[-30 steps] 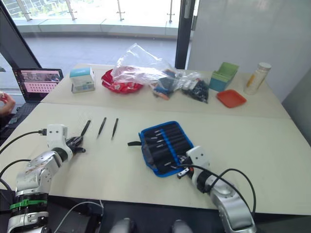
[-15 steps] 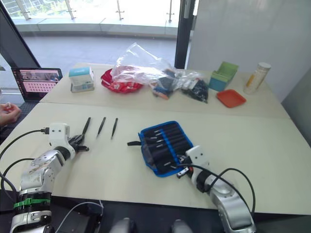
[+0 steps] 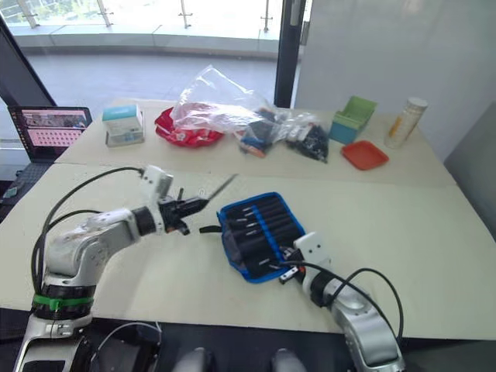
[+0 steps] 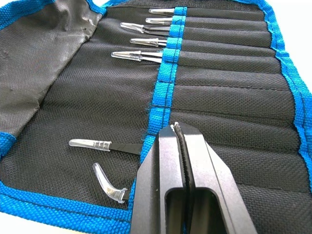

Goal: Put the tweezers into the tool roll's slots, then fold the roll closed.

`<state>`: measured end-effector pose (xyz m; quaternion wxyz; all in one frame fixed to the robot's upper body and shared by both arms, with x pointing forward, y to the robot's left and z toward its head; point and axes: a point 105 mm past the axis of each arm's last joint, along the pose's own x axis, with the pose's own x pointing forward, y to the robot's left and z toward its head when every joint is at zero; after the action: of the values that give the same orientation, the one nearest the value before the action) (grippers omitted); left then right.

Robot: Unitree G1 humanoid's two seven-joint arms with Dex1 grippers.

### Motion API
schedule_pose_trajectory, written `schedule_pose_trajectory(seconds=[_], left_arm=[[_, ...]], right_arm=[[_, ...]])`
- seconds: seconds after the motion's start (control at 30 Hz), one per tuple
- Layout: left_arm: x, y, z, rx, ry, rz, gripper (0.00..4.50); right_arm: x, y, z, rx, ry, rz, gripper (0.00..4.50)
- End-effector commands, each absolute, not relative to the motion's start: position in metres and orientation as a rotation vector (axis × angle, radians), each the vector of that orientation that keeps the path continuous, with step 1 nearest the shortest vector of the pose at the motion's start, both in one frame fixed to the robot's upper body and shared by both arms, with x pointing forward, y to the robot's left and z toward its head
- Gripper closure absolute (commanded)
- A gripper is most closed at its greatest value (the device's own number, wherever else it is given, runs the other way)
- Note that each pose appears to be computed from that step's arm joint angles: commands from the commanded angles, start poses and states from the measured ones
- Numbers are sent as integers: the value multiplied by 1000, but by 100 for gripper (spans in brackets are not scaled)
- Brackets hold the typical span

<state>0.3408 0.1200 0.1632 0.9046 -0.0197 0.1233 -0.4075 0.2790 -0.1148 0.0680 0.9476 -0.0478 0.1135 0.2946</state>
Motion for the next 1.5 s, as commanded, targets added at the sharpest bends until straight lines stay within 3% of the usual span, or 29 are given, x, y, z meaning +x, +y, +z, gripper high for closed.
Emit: schedule_pose_trajectory(seconds=[0.03,0.27,0.5,0.93,1.5], left_arm=[[324,83,173,-12,305,-1032,447],[308,79,135,195,493,-1079,447],[306,88,136,296,597,-1048,447],[307,93,131,420,665,-1043,447],[325,52,123,478,619,-1116,447]], right_arm=[[270,-116,53,-91,290,595,450],[268,-118,55,-93,285,575,450],[267,-117,55,-86,286,567,450],[271,-115,55,-83,284,565,450],[269,-110,53,-81,289,572,450]])
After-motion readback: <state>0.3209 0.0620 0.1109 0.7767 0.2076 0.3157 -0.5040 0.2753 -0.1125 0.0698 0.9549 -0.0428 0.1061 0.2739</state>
